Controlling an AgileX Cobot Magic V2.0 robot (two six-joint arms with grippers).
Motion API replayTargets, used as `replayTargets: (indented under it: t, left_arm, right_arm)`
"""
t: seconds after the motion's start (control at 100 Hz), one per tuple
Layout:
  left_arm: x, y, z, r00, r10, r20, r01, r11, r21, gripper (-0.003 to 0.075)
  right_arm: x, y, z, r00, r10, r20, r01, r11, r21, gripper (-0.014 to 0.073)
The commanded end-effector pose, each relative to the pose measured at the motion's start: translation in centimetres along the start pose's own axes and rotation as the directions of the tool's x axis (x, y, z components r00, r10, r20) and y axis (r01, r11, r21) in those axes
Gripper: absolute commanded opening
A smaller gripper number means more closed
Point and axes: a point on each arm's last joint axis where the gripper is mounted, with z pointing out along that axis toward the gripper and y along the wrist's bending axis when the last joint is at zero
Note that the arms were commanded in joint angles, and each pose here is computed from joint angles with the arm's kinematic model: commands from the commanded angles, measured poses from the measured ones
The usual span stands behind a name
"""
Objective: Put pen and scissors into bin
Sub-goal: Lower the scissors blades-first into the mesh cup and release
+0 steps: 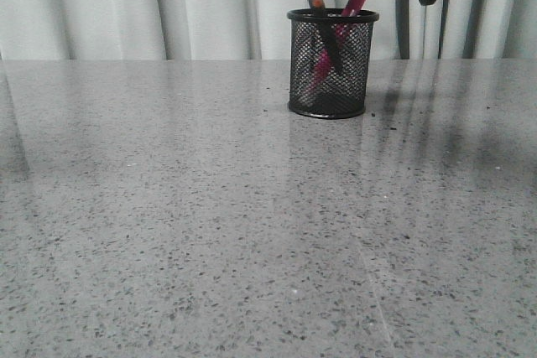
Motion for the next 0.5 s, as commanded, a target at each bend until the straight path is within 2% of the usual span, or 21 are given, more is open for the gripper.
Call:
replayTargets:
  t: [0.0,0.16,0.49]
  left_arm:
    - [-1.5,0.3,-0.8,0.996,-0.025,0.087,0.028,0.999,-0.042,-0.0019]
    - [-1.5,0.3,-0.8,0.996,-0.025,0.086,0.028,0.999,-0.04,-0.0019]
    - [-1.4,0.2,-0.8,0.997,-0.025,0.08,0.028,0.999,-0.032,-0.0019]
  right_arm:
    - [-3.3,-0.5,-1.5,0.992,-0.008,0.125,0.006,1.0,0.023,0.0235]
    - [-3.6,-0.4,-1.8,0.992,-0.005,0.123,0.004,1.0,0.009,0.0278]
    - [-4.7,-0.9,-3.5,0.988,0.005,0.155,-0.006,1.0,0.008,0.0277]
